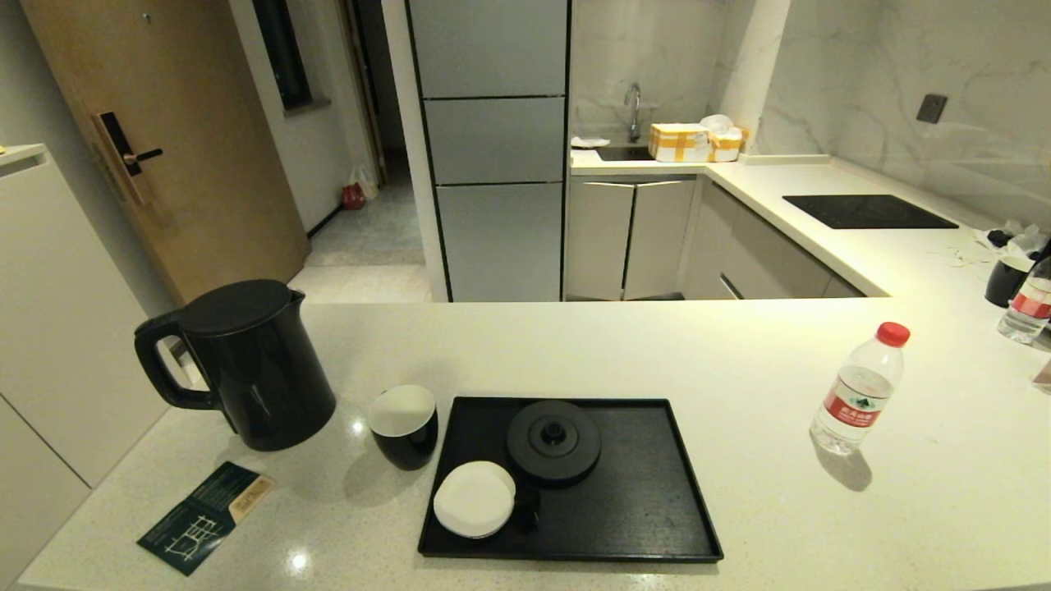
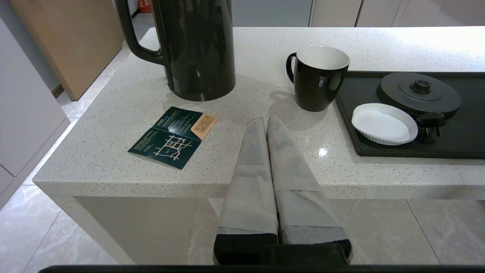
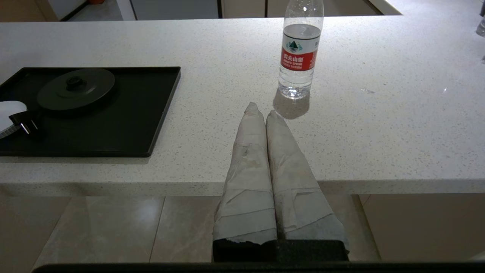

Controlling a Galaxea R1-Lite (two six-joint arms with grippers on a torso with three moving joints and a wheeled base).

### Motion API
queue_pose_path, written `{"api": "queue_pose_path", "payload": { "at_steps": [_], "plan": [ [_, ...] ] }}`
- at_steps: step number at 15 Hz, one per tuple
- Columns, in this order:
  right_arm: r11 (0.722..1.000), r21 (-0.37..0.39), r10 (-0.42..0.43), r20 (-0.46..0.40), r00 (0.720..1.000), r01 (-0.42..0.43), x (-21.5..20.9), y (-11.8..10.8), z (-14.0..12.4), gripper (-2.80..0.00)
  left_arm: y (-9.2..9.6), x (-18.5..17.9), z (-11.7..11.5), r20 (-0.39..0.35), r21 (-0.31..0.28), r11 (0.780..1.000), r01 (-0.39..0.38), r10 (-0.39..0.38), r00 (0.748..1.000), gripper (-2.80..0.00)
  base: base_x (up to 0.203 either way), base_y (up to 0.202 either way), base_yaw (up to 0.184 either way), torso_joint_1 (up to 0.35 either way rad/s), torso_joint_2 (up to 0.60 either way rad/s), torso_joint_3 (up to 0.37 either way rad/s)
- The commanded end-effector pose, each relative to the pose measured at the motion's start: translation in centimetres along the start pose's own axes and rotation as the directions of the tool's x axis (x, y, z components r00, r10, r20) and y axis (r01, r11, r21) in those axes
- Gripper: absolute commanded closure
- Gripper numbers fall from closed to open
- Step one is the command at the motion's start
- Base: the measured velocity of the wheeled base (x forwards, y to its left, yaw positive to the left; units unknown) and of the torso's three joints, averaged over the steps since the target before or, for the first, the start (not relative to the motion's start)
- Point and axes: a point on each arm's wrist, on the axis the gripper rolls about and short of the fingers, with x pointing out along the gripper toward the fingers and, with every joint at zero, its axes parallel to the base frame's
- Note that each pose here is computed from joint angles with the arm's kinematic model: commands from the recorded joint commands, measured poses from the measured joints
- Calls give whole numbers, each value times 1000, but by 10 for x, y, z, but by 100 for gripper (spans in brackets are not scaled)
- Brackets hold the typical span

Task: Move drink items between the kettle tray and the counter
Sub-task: Return the bottled water to its original position

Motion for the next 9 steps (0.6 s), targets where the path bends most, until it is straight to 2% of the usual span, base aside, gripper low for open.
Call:
{"api": "queue_pose_path", "payload": {
  "at_steps": [1, 4, 6, 9],
  "plan": [
    [1000, -2, 0, -2, 1000, 0, 0, 0, 0, 0, 0, 0, 0, -1, 0, 1000, 0, 0, 1000, 0, 0, 0, 0, 0, 0, 0],
    [1000, -15, 2, 7, 1000, -2, 1, 0, 0, 0, 0, 0, 0, 0, 0, 1000, 0, 0, 1000, 0, 0, 0, 0, 0, 0, 0],
    [1000, -17, 4, 43, 999, -3, 2, 0, 1, 0, 0, 0, 0, -1, 0, 1000, 0, 0, 1000, 0, 0, 0, 0, 0, 0, 0],
    [999, -32, 2, 35, 999, -1, 0, 0, 6, 0, 0, 0, 0, -1, 0, 1000, 0, 0, 1000, 0, 0, 0, 0, 0, 0, 0]
  ]
}}
